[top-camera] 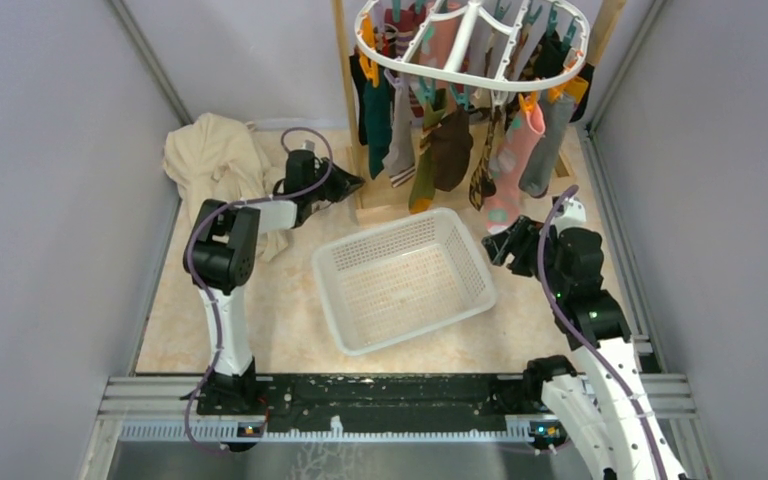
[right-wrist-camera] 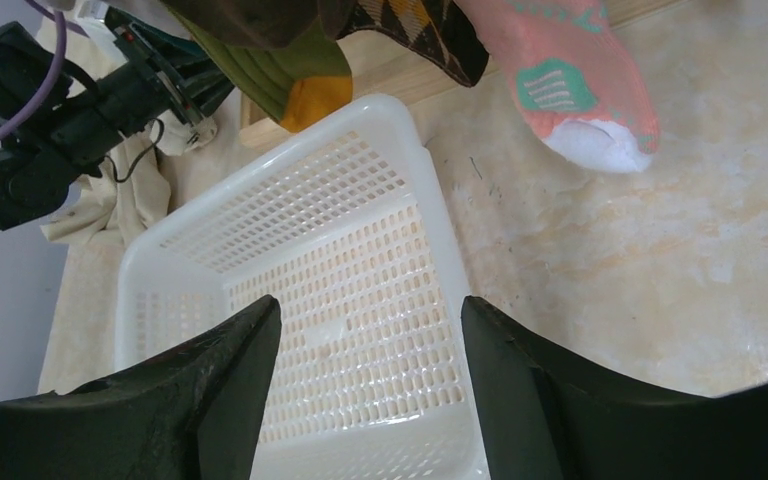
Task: Remove the socks clipped to the hanger
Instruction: Move the clothesline to the center of the board.
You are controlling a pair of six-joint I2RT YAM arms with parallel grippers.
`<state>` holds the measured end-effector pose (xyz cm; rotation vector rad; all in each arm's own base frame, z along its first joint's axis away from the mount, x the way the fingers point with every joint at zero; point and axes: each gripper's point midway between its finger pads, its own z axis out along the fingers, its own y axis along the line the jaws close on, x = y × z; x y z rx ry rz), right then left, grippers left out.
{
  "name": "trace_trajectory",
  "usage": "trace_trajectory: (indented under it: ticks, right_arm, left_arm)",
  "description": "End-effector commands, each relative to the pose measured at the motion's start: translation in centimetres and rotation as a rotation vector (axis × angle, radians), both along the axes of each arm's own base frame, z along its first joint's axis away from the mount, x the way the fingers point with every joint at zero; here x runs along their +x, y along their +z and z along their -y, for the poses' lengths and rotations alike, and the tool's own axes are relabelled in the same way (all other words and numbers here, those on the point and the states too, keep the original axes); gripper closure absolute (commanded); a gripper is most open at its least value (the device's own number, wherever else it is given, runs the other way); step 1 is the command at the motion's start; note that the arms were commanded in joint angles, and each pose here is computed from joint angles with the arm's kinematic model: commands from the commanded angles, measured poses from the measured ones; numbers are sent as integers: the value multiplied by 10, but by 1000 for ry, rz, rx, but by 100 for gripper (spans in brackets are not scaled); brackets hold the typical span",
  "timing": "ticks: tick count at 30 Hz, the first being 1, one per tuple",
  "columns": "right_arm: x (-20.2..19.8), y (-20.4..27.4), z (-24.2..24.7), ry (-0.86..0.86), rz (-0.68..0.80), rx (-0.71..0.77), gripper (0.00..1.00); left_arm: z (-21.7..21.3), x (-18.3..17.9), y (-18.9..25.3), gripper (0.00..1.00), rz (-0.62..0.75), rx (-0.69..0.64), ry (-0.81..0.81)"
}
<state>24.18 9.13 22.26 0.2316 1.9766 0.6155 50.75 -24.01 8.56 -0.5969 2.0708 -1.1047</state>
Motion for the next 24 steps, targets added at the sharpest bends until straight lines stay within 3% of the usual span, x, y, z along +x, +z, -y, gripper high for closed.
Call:
trace_trajectory:
  ticks: [1, 14, 20, 24]
  right_arm:
    - [13, 15, 3, -24, 57, -3, 32]
    - [38, 40, 26, -165, 51, -61, 27]
    - [60, 59, 78, -387, 17, -95, 25]
    - [77, 43, 136, -538, -60, 9, 25]
  left_arm:
    - [-16, 42, 28, 78, 100, 12, 33]
    - [2, 99, 26, 76, 123, 7, -22]
    - [-5, 65, 35, 73, 117, 4, -26]
    - [-12, 47, 39, 70, 119, 46, -22]
